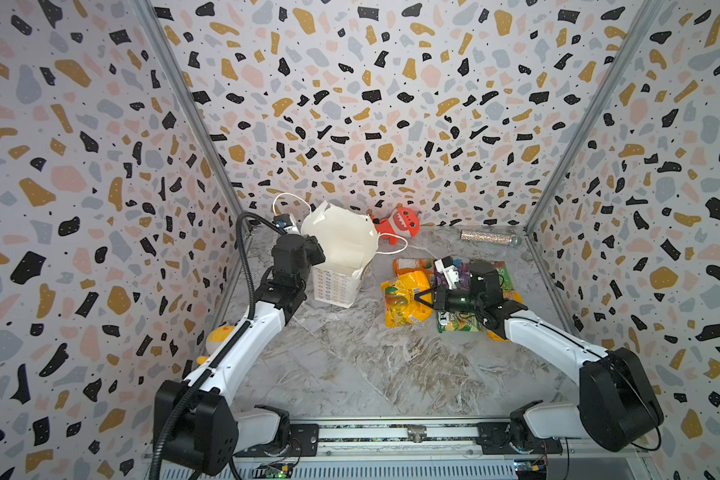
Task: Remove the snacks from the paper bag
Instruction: 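Lift the yellow packet out with the right gripper while the left sets the bag upright, then lower the yellow packet onto the table and open the right gripper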
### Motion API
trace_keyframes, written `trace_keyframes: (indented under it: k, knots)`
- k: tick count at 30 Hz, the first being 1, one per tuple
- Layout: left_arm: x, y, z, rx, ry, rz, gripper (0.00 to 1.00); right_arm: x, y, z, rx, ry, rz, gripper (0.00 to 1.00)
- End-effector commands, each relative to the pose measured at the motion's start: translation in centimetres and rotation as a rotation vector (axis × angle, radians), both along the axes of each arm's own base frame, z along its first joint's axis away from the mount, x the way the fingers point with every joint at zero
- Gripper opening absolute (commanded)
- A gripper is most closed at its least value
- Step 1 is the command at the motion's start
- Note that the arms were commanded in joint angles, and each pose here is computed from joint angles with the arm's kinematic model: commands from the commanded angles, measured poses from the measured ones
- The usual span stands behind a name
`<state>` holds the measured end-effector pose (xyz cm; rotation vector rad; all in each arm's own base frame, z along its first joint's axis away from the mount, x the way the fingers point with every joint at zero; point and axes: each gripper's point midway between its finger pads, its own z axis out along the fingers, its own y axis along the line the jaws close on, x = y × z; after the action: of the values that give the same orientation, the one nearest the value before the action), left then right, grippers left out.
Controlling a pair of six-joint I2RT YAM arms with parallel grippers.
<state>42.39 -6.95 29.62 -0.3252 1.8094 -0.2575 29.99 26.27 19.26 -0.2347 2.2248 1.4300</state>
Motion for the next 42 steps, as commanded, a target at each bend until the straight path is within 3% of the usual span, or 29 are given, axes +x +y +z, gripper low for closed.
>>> trace_keyframes:
  k: [1,7,13,17,19,25,31,34,37,39,42]
  knots:
    - [0.2,-0.2,-1.4,-0.065,0.027,0.009,0.0,0.0,1.4,3.3,0.109,-0.102,0.058,0.03]
    - [0.2,-0.2,-2.6,-0.064,0.058,0.011,0.01,0.8,1.6,0.4,0.061,-0.068,0.035,0.05]
    - [0.0,0.0,-3.1,-0.029,0.075,0.013,0.16,1.6,1.5,-2.5,0.003,-0.037,0.024,0.07]
    - [-0.4,0.2,-2.5,-0.018,0.061,0.015,0.21,2.1,1.2,-3.7,-0.034,-0.034,0.017,0.13]
    - [-0.5,0.2,-2.2,-0.004,0.054,0.008,0.3,2.4,0.9,-4.1,-0.052,-0.035,0.008,0.17]
    - [-1.5,1.2,-0.7,0.046,0.013,0.023,0.34,3.5,-1.3,-5.6,-0.123,-0.017,-0.062,0.3]
    - [-3.6,1.6,0.8,0.027,-0.086,0.019,0.37,4.9,-5.1,-7.0,-0.326,-0.005,-0.208,0.38]
    - [-4.5,2.5,0.9,0.05,-0.098,0.049,0.4,5.1,-6.3,-6.4,-0.397,-0.028,-0.245,0.38]
    - [-5.3,2.9,1.0,0.077,-0.105,0.057,0.55,5.1,-6.5,-5.4,-0.42,-0.082,-0.254,0.36]
    - [-5.7,2.3,1.1,0.093,-0.103,0.01,0.61,5.1,-6.1,-5.7,-0.409,-0.075,-0.234,0.26]
    - [-6.4,1.9,1.8,0.074,-0.11,-0.018,0.63,4.9,-5.1,-7.3,-0.387,-0.02,-0.192,0.22]
